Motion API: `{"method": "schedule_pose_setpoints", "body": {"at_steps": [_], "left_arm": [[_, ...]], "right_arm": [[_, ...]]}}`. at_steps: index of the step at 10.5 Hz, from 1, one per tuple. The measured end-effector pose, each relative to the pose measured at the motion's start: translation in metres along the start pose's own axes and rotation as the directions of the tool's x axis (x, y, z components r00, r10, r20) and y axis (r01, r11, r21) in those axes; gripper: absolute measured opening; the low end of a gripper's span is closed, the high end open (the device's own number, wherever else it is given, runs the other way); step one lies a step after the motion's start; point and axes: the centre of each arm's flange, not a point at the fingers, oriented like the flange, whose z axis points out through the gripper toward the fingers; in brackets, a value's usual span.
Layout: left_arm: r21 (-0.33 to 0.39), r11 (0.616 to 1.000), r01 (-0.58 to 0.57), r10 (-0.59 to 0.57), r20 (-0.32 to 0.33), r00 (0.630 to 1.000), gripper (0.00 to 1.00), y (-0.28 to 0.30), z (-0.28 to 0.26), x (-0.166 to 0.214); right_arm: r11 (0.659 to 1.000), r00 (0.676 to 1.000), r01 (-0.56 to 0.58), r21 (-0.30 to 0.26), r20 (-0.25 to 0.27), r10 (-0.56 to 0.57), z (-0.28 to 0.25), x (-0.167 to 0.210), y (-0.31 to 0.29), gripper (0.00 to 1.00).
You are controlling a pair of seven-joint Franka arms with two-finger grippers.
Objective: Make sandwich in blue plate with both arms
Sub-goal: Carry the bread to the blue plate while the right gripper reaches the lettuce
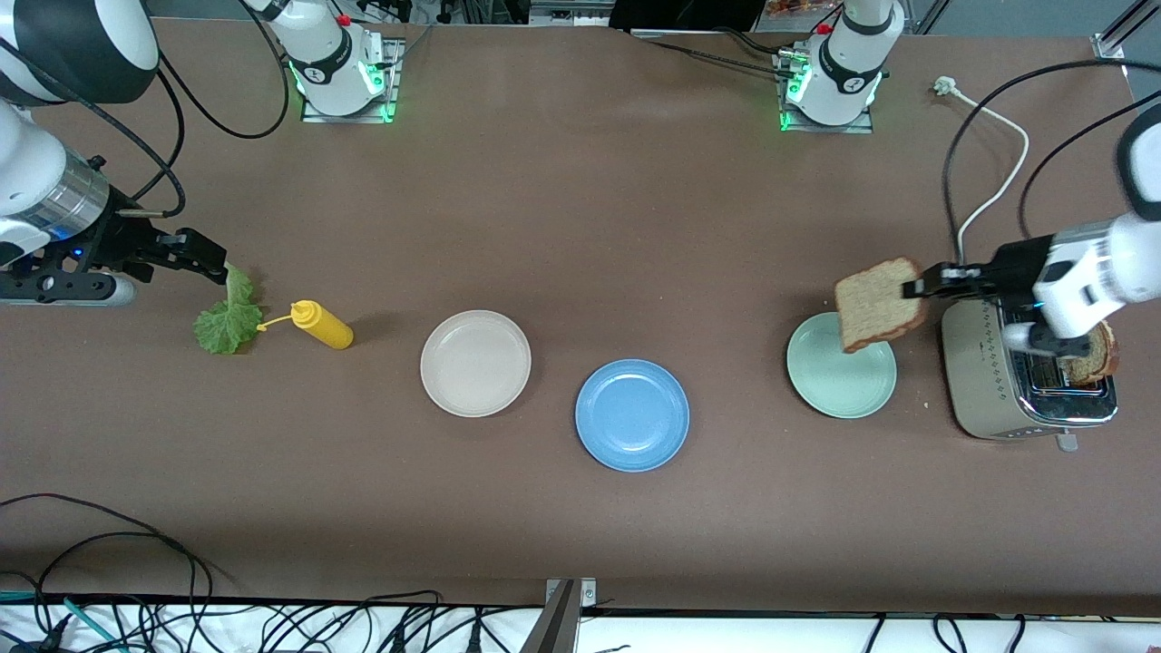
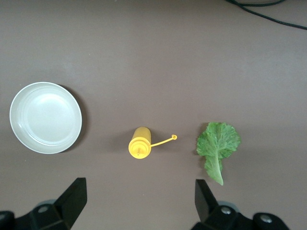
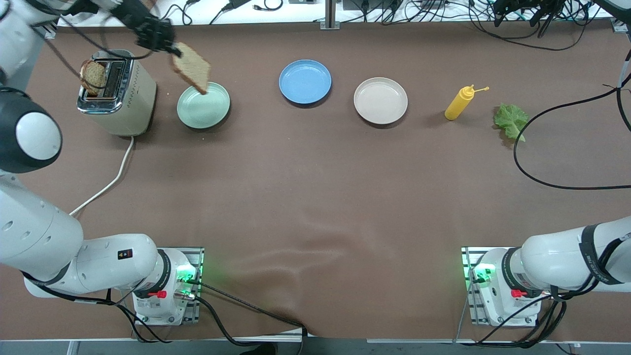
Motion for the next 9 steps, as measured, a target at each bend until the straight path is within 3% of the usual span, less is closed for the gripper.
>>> {"method": "schedule_pose_setpoints", "body": {"at_steps": [3,6,9], "left_arm": [[-0.149,0.989,-0.016,0.019,0.016,1.000,0.08,0.049,0.091,0.039],[-0.132,0.987,-0.087,0.090,0.016,0.996,0.08,0.114,0.179,0.053],[-0.241,0.970,-0.015,0.015,-0.005,1.000,0.08,0.133,0.243,0.068]], "right_arm": [[1.000,1.000,0.016,0.001,0.004,-0.016,0.002,-0.001,-0.009,1.00],[1.000,1.000,0.028,0.002,0.007,-0.028,0.005,-0.001,-0.016,1.00],[0.999,0.999,0.034,0.001,0.029,-0.034,0.021,0.004,-0.019,1.00]]}}
